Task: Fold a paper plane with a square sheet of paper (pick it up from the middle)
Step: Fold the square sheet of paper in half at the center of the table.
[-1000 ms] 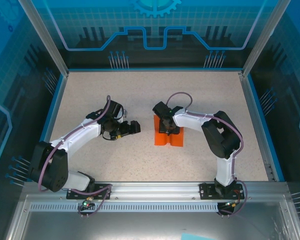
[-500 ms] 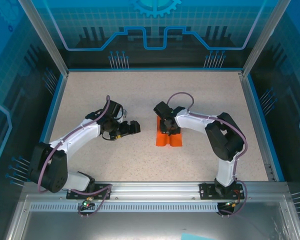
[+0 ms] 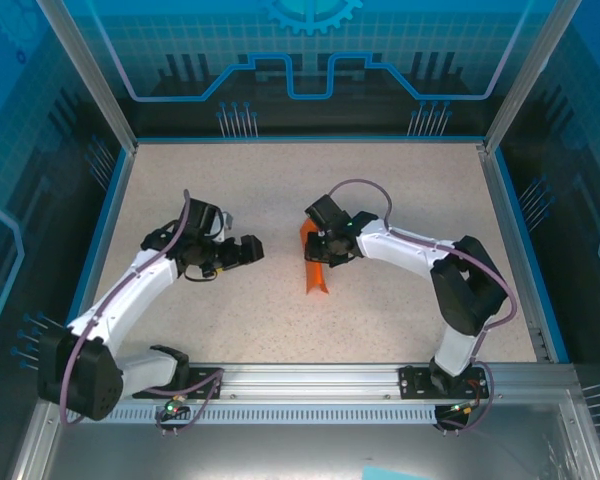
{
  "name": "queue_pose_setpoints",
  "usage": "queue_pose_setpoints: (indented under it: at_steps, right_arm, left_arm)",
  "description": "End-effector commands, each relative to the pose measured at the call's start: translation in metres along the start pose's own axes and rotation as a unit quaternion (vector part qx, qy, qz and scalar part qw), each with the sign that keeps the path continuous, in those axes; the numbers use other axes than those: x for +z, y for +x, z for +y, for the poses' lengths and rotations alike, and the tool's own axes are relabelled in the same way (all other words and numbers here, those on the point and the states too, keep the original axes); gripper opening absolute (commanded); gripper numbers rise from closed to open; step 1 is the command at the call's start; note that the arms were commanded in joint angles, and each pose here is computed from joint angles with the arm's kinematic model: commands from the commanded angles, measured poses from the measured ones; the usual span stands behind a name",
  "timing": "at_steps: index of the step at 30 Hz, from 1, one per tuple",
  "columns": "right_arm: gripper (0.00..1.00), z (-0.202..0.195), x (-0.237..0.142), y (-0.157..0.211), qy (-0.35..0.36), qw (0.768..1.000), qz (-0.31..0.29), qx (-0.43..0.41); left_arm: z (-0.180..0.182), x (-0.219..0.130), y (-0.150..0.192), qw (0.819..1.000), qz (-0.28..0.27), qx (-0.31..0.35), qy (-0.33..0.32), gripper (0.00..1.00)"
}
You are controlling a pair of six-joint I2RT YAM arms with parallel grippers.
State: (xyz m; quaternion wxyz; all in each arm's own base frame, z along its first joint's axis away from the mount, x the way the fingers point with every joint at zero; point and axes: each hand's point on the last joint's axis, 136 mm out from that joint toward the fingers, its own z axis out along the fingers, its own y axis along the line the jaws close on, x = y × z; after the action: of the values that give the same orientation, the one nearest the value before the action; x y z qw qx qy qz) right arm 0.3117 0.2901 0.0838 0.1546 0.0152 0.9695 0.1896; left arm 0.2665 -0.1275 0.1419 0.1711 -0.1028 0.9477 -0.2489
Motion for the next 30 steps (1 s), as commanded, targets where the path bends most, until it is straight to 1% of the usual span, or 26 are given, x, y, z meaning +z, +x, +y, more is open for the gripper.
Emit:
queue_pose_setpoints:
  at_steps: [1,4,6,14,16,23,30]
  right_arm:
    - [0.24,0.059,-0.026,-0.007,-0.142,0.990,-0.008,0.014]
    - [0.24,0.075,-0.032,-0.008,-0.221,0.975,-0.003,0.036]
    - [0.24,0.070,-0.028,-0.007,-0.237,0.970,-0.002,0.045]
    - [0.24,0.024,0.015,0.014,-0.241,0.968,0.029,0.070]
    - [0.25,0.008,0.024,0.024,-0.232,0.969,0.040,0.077]
    - [0.27,-0.024,0.042,0.036,-0.208,0.972,0.054,0.092]
    - [0.29,-0.036,0.048,0.041,-0.195,0.974,0.058,0.096]
  left_arm:
    - [-0.008,-0.022,-0.001,1.000,-0.011,0.000,0.014,0.99]
    - [-0.018,-0.027,-0.002,0.999,-0.011,-0.003,0.038,0.99]
    - [-0.023,-0.026,-0.002,0.999,-0.011,-0.005,0.052,0.99]
    - [-0.030,-0.007,0.000,0.995,0.010,-0.025,0.091,0.99]
    - [-0.030,-0.002,0.001,0.995,0.015,-0.030,0.097,0.99]
    - [-0.033,0.010,0.002,0.992,0.027,-0.043,0.117,0.99]
    - [-0.037,0.022,0.008,0.990,0.039,-0.048,0.128,0.99]
